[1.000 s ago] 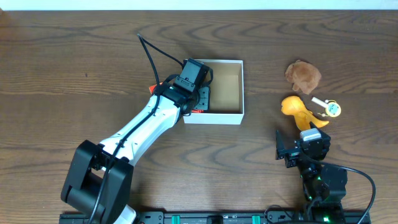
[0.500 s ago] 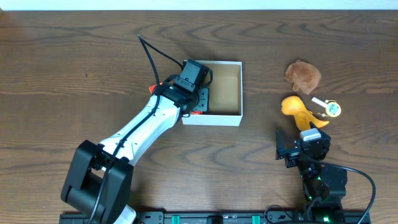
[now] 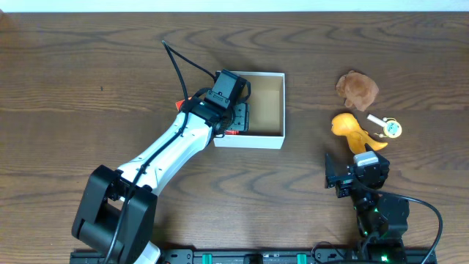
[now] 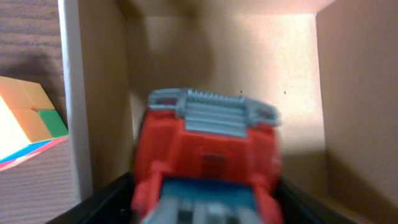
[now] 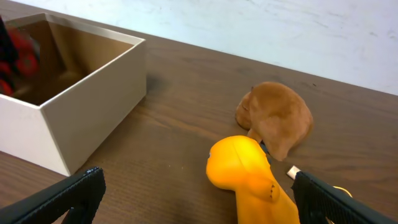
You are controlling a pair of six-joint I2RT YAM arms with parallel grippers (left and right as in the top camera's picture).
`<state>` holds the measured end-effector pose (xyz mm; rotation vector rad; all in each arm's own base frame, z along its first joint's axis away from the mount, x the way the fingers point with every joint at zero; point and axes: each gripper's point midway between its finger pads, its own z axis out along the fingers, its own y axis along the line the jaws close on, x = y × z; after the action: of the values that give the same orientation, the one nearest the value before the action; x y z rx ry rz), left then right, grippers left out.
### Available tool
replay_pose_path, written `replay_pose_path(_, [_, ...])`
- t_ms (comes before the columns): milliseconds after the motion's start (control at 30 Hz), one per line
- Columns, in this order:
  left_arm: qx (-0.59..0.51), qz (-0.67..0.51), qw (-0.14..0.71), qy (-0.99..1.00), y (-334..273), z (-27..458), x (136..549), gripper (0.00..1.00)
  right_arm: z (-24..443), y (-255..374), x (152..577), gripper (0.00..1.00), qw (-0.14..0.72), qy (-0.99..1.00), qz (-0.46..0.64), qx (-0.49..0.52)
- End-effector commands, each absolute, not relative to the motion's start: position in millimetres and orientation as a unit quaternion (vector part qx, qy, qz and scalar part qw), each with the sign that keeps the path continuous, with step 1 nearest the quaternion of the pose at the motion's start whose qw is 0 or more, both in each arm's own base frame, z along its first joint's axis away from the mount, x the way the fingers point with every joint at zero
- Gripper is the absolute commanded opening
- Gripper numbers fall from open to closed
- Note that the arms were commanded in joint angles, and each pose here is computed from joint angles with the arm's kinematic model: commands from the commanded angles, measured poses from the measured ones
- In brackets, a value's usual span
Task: Pack container
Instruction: 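Lower the fire truck into the box and open the left gripper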
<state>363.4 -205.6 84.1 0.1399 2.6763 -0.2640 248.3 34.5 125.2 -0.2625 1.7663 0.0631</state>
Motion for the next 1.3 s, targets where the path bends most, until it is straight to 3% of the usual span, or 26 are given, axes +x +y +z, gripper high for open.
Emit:
replay_pose_path(0, [0.045, -0.091, 0.229, 0.968, -204.7, 86.8, 366.3, 0.7, 124.7, 32.7, 248.2, 0.99, 0.627, 0.771, 0.03, -0.108])
replay_pose_path(200, [0.047, -0.091, 0.23, 0.968, -204.8, 86.9, 366.5, 0.73, 124.7, 32.7, 248.2, 0.99, 0.627, 0.771, 0.03, -0.108])
replay_pose_path(467, [0.068, -0.105, 0.273, 0.954, -215.7, 109.8, 386.2, 0.68, 124.7, 32.6, 248.2, 0.99, 0.627, 0.771, 0.03, -0.108])
replay_pose_path(500, [0.072, -0.107, 0.279, 0.952, -217.4, 114.3, 388.9, 0.61, 124.7, 32.7, 248.2, 0.99, 0.627, 0.771, 0.03, -0.108])
replay_pose_path(600, [0.077, -0.112, 0.29, 0.947, -221.6, 125.1, 392.2, 0.24, 124.7, 32.7, 248.2, 0.99, 0.627, 0.771, 0.03, -0.108])
replay_pose_path(667, [0.08, -0.115, 0.294, 0.945, -223.1, 130.3, 391.1, 0.2, 124.7, 32.7, 248.2, 0.99, 0.627, 0.771, 0.03, -0.108])
replay_pose_path(733, [0.087, -0.116, 0.299, 0.943, -225.3, 134.6, 389.4, 0.06, 124.7, 32.7, 248.2, 0.99, 0.627, 0.771, 0.03, -0.108])
replay_pose_path(1267, [0.16, -0.127, 0.283, 0.937, -276.8, 111.3, 367.4, 0.06, 124.8, 32.7, 248.2, 0.99, 0.627, 0.771, 0.03, -0.108])
